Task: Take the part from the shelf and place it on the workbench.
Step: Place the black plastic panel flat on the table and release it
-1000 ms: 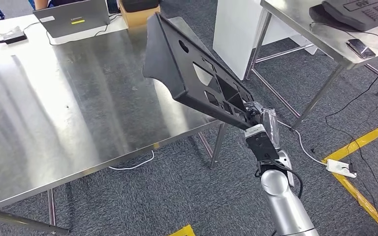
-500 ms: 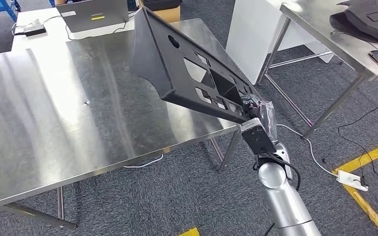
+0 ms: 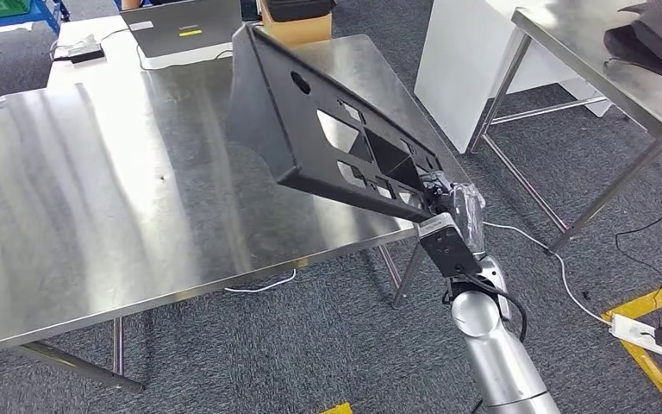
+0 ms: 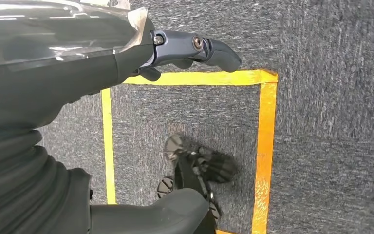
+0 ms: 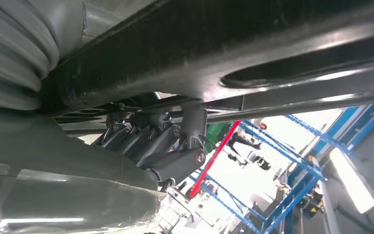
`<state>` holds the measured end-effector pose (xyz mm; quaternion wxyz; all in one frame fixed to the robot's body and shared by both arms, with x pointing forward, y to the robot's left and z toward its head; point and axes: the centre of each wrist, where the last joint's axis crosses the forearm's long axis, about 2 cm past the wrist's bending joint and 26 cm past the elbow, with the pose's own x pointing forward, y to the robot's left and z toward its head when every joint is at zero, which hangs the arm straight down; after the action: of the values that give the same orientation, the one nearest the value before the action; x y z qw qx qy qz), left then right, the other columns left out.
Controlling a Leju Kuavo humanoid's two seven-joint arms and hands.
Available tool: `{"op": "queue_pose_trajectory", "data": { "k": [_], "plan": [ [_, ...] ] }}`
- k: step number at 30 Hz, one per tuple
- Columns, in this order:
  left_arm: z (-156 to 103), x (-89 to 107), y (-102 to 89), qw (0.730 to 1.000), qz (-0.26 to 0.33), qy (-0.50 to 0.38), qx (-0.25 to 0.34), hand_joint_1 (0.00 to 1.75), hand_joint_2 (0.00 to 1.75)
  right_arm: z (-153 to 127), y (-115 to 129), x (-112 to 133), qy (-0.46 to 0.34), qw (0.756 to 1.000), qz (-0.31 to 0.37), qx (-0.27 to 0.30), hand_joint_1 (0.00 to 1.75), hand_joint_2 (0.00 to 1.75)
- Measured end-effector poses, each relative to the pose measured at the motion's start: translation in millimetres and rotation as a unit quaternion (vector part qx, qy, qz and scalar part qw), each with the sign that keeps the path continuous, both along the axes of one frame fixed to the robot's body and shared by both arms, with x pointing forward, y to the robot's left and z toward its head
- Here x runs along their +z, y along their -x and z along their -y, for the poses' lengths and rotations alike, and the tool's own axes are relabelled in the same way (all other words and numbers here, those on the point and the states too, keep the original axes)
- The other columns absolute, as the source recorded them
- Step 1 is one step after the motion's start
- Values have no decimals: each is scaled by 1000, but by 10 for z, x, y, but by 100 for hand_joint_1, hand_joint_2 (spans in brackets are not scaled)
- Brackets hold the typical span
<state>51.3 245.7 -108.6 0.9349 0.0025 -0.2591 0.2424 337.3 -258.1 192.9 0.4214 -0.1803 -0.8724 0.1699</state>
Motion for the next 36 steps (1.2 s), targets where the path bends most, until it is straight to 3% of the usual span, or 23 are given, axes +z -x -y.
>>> {"op": "queue_pose_trajectory", "data": {
  "k": [8, 28, 36],
  "plan": [
    [12, 2, -10, 1000, 1, 1, 0, 0, 175, 16, 8, 25, 2, 1000, 5, -1, 175, 175],
    [-10, -11, 82, 1000, -28, -3, -13, 0, 175, 109, 266, -297, 4, 999, -39, -16, 175, 175],
    [-37, -11, 64, 999, -27, -6, -18, 0, 175, 128, 277, -297, 5, 999, -37, -20, 175, 175]
  ]
}}
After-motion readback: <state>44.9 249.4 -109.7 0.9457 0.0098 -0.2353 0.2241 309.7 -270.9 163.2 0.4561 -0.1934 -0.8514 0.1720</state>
